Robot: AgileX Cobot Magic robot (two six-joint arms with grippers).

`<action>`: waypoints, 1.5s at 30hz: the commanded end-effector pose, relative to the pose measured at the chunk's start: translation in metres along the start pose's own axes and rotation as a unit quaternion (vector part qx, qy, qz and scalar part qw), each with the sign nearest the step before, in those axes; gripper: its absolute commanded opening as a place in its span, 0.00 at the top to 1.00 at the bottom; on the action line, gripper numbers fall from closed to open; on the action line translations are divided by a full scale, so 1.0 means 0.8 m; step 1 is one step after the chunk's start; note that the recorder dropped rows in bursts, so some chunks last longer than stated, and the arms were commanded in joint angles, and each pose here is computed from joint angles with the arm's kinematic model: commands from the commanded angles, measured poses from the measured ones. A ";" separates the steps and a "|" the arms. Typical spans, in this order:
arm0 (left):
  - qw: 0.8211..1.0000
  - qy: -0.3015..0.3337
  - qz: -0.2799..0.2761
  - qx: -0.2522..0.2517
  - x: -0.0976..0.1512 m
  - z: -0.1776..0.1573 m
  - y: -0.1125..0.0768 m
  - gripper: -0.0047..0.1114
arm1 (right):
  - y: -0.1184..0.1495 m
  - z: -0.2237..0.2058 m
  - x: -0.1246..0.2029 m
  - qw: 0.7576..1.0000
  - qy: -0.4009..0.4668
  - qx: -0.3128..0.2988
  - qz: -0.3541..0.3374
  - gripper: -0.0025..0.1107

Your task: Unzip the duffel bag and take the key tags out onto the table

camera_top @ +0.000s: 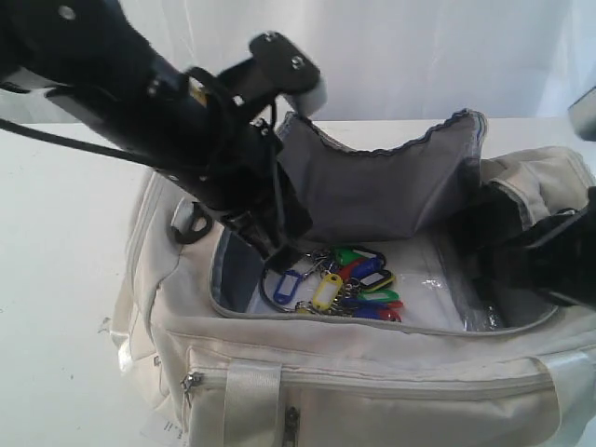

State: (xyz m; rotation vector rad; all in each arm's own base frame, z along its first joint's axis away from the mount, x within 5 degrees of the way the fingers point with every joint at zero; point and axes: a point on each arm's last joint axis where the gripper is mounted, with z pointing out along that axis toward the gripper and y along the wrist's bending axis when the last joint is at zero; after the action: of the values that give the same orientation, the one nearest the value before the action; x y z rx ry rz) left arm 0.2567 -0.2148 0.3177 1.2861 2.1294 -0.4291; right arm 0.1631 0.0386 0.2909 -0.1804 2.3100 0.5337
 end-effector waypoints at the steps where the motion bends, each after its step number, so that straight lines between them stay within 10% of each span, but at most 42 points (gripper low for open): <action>1: 0.999 0.034 0.010 0.011 -0.005 0.045 0.008 0.96 | 0.008 0.035 0.007 0.998 0.059 -0.034 -0.016 0.98; 9: 0.998 0.046 0.032 0.009 0.000 0.085 0.019 0.96 | 0.031 0.091 0.044 0.963 0.246 -0.107 -0.031 0.98; 24: 0.986 0.113 0.104 0.063 0.024 0.117 0.017 0.96 | 0.047 0.091 0.064 0.945 0.294 -0.135 -0.054 0.98; 34: 0.979 0.121 0.150 0.073 0.031 0.136 0.019 0.47 | 0.048 0.090 0.065 0.942 0.300 -0.139 -0.054 0.98; 45: 0.971 0.152 0.165 0.087 0.050 0.169 0.023 0.43 | 0.048 0.090 0.065 0.943 0.299 -0.138 -0.054 0.98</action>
State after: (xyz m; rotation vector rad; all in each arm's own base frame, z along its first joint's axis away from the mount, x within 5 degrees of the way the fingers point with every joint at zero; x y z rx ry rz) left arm 0.3057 -0.2526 0.1972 1.8227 2.0807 -0.2929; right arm 0.1656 0.1048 0.2232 -0.6528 2.7515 0.8154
